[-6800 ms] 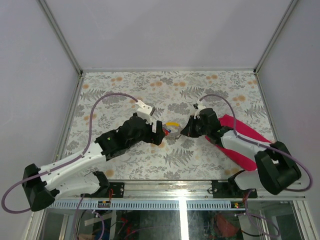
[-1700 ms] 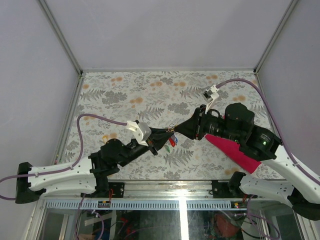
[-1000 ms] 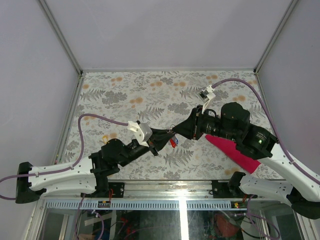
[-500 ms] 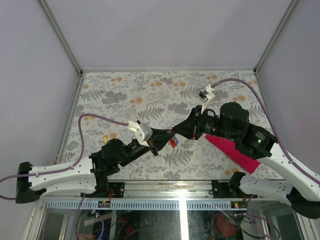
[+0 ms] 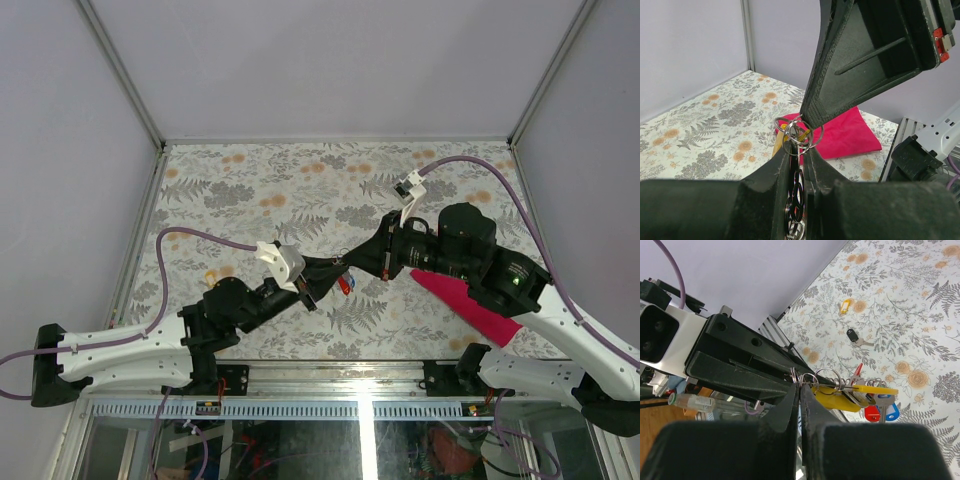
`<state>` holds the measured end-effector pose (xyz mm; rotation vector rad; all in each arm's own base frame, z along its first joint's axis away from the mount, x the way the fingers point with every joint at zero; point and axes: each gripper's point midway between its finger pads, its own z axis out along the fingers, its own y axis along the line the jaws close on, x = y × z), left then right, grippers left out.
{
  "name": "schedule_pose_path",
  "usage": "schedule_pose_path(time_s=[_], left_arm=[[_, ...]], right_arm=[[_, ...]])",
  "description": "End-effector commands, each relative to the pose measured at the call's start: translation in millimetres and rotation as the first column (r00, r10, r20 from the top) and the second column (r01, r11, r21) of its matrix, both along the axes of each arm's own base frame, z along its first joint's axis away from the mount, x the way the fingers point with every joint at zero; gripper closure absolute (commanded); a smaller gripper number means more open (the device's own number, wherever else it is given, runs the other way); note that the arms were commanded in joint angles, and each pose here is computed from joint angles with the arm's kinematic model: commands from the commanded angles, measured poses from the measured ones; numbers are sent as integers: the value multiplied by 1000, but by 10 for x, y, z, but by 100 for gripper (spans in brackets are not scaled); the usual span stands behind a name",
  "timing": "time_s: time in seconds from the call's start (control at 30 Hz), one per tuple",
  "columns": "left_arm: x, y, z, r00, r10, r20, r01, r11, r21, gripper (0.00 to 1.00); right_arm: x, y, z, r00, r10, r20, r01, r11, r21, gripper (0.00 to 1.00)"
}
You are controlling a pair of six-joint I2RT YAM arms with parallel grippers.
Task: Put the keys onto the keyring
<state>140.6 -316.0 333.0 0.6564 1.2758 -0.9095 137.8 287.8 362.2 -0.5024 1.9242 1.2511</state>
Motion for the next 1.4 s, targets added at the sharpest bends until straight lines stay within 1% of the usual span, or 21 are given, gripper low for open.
schedule_pose_path(time_s=[0.0, 0.1, 0.13, 0.43, 0.5, 0.57, 0.7, 0.83, 1.0, 1.07, 1.27, 1.37], left_arm=[[-38, 57, 389, 999, -8, 44, 14, 992, -124, 100], [-56, 67, 412, 999, -16, 40, 21, 991, -135, 99], [-65, 68, 418, 999, -21, 39, 26, 990, -138, 97], [-174, 56, 435, 995, -82, 49, 88, 986, -143, 61], [-207, 71, 446, 994, -96, 58, 103, 983, -150, 56], [-236, 88, 459, 992, -106, 67, 116, 981, -155, 53], [-293, 122, 475, 988, -130, 83, 142, 976, -164, 51], [-332, 182, 476, 987, -140, 82, 153, 972, -179, 59], [-403, 250, 506, 982, -165, 92, 181, 963, -201, 68], [-427, 253, 518, 980, -177, 94, 192, 960, -201, 68], [-443, 179, 499, 976, -198, 90, 211, 962, -173, 59], [-456, 143, 524, 973, -210, 100, 224, 961, -164, 57]], right_arm=[[-31, 35, 146, 997, 35, 65, -37, 999, 29, 100], [-37, 6, 251, 994, 34, 107, -39, 998, 48, 100], [-35, -9, 279, 992, 31, 123, -37, 998, 49, 100], [-48, -76, 489, 975, 29, 222, -46, 996, 75, 100], [-53, -92, 523, 970, 29, 240, -48, 996, 76, 100], [-63, -97, 551, 967, 34, 252, -55, 996, 76, 100], [-105, -120, 606, 954, 56, 295, -80, 994, 71, 100], [-166, -178, 679, 928, 74, 365, -107, 992, 72, 100], [-273, -221, 748, 880, 116, 460, -168, 983, 72, 100], [-295, -249, 785, 866, 111, 487, -173, 981, 84, 100], [-433, -248, 812, 818, 165, 550, -253, 963, 88, 100], [-507, -268, 782, 783, 195, 590, -291, 954, 71, 100]])
